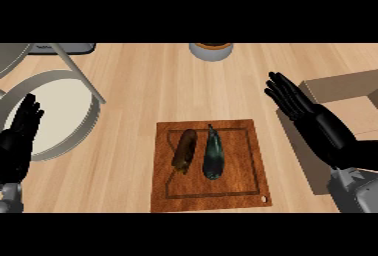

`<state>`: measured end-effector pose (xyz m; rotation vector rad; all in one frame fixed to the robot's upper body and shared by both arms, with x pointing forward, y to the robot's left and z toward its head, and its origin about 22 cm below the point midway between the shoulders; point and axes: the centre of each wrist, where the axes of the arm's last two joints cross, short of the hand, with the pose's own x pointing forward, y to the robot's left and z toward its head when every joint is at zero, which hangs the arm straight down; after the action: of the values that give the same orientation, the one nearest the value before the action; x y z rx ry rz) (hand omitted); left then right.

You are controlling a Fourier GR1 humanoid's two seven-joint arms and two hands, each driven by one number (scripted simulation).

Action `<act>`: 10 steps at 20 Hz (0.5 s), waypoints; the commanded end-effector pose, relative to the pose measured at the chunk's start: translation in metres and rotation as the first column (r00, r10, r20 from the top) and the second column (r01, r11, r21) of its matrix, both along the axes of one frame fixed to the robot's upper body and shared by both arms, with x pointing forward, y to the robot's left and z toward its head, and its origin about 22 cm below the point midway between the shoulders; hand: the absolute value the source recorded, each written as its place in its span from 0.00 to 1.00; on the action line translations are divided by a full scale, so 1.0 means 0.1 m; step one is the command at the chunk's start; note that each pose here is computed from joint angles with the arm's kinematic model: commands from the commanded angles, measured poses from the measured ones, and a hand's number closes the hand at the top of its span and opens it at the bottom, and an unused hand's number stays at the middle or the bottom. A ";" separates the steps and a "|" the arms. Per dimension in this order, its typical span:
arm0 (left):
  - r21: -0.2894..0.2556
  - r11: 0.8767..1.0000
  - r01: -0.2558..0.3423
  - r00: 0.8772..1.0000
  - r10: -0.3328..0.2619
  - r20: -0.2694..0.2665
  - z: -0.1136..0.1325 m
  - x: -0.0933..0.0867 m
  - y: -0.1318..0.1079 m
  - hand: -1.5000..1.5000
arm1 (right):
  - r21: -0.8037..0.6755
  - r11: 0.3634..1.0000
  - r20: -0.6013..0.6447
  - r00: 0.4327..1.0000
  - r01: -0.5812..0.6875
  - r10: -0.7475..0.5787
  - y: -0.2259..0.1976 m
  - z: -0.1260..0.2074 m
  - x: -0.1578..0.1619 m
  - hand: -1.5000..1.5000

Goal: Pick the eggplant from the cutting board and place it in the cardboard box

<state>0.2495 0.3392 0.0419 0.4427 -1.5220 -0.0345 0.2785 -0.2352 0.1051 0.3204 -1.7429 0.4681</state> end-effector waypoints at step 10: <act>-0.015 0.917 0.398 0.917 -0.397 0.025 0.04 0.14 -0.73 0.50 | -0.674 0.583 -0.101 0.726 0.454 -0.681 -0.40 -0.98 -0.32 0.00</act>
<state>0.2630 0.2840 0.0465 0.1999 -1.6053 -0.2646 0.2634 -0.2531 0.0393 -0.3123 -1.3496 0.2783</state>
